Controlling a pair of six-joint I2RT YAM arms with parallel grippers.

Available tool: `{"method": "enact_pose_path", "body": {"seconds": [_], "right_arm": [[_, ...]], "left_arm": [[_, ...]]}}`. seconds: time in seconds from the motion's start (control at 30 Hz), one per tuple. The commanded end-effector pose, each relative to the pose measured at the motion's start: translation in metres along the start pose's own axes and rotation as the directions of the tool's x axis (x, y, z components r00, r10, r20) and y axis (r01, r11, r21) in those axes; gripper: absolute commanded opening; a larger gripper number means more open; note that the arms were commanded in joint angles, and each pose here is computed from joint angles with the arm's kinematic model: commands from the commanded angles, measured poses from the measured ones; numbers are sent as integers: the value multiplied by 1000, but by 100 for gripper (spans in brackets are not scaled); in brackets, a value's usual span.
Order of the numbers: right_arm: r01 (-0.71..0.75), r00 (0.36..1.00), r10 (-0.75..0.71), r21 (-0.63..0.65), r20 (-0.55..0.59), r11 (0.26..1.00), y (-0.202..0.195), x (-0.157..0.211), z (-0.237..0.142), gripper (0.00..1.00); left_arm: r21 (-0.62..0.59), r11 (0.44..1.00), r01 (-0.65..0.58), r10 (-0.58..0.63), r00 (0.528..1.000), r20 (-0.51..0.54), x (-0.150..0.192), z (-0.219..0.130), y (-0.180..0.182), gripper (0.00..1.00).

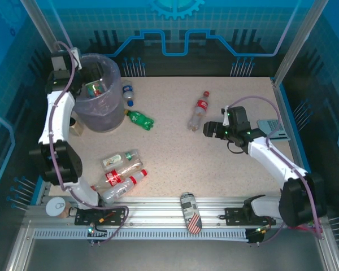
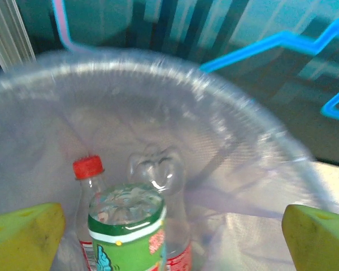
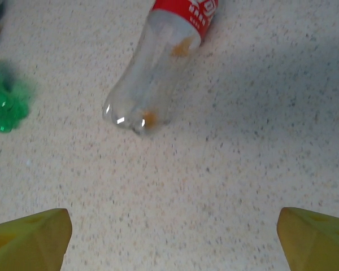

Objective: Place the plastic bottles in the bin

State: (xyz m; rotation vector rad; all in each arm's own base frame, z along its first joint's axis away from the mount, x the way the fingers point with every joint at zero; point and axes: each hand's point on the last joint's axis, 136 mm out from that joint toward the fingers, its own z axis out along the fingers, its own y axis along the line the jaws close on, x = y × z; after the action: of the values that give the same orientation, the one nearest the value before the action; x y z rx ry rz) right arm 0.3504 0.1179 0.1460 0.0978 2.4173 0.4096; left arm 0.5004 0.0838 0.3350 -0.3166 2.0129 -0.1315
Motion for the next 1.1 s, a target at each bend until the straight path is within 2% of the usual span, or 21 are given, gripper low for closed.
{"method": "enact_pose_path", "body": {"seconds": [0.0,0.1,0.3,0.4,0.53,0.63,0.73,0.83,0.93,1.07], "right_arm": [[-34,997,30,56,67,998,8,-28,11,94],[-51,996,46,64,71,997,16,-36,33,93],[-19,999,15,95,46,995,33,-42,89,93],[-1,1000,0,137,6,991,31,-38,113,93],[34,998,-22,213,-57,976,23,-27,137,96],[44,996,-24,238,-85,970,17,-17,153,96],[49,994,-21,257,-107,965,12,-9,164,95],[58,992,-26,267,-122,962,9,-4,170,91],[77,990,-41,271,-136,960,8,-3,174,84],[102,988,-64,278,-142,955,7,-3,174,76]], "left_arm": [[23,995,-92,90,994,62,-19,-46,-37,99],[62,989,-137,133,989,65,-11,-71,-70,99],[267,962,-56,47,998,42,46,-104,-138,99],[384,923,28,-23,1000,-18,78,-113,-165,99],[447,893,52,-2,994,-112,115,-120,-195,99],[514,851,107,17,973,-230,150,-123,-219,99],[526,830,183,-19,953,-301,176,-121,-225,99],[519,815,257,-89,941,-326,191,-117,-223,99],[510,791,338,-152,916,-371,209,-109,-223,99],[497,784,373,-168,897,-409,222,-101,-226,99]]}}
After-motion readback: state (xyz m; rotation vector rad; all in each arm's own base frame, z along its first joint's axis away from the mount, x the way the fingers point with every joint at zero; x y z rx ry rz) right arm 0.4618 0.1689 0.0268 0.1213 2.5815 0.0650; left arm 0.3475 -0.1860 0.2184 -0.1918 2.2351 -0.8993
